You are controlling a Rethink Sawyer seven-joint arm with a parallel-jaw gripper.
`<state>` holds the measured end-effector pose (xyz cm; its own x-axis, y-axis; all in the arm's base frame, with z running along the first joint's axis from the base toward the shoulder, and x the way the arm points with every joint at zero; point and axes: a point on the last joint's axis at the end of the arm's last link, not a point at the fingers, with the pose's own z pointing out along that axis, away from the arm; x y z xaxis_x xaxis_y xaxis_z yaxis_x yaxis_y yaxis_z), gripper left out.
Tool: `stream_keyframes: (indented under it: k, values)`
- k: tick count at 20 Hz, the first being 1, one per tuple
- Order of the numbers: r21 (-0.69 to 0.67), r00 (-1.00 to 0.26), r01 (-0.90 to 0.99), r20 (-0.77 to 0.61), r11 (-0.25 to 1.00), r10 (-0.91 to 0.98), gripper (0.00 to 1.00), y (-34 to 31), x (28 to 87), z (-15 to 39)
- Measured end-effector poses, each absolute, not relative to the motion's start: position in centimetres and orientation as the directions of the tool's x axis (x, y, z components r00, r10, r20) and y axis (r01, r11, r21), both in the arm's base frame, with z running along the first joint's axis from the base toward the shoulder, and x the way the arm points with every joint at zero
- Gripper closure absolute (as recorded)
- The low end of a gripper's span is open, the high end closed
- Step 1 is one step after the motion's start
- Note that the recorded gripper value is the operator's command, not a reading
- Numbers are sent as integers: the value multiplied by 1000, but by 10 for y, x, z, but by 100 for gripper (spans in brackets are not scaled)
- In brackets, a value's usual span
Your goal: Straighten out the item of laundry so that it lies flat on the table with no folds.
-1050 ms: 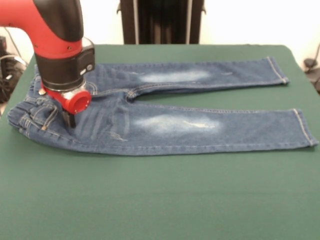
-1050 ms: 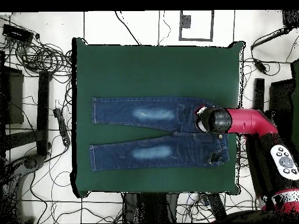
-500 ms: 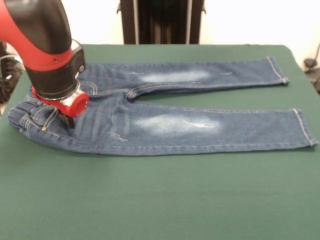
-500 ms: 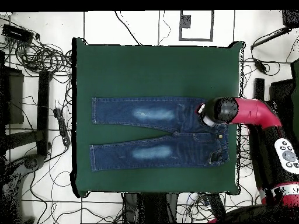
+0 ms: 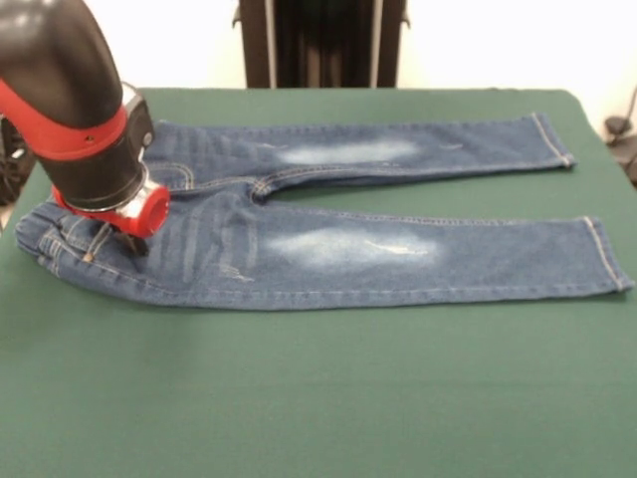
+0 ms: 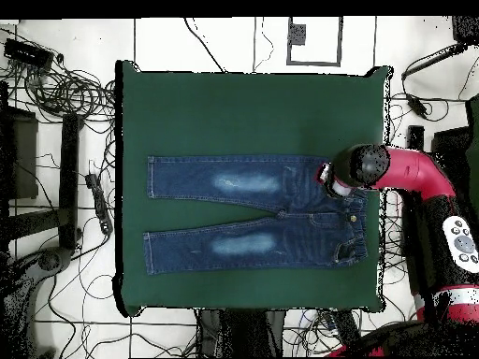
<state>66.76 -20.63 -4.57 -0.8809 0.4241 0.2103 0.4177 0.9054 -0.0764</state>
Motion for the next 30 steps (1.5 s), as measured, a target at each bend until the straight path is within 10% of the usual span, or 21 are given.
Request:
stream_keyframes:
  k: [21, 30]
  values:
    - [-60, -878, 421, 221, 905, 424, 100, -212, 669, -44]
    - [31, -901, 434, 28, 900, 434, 100, -246, 637, -28]
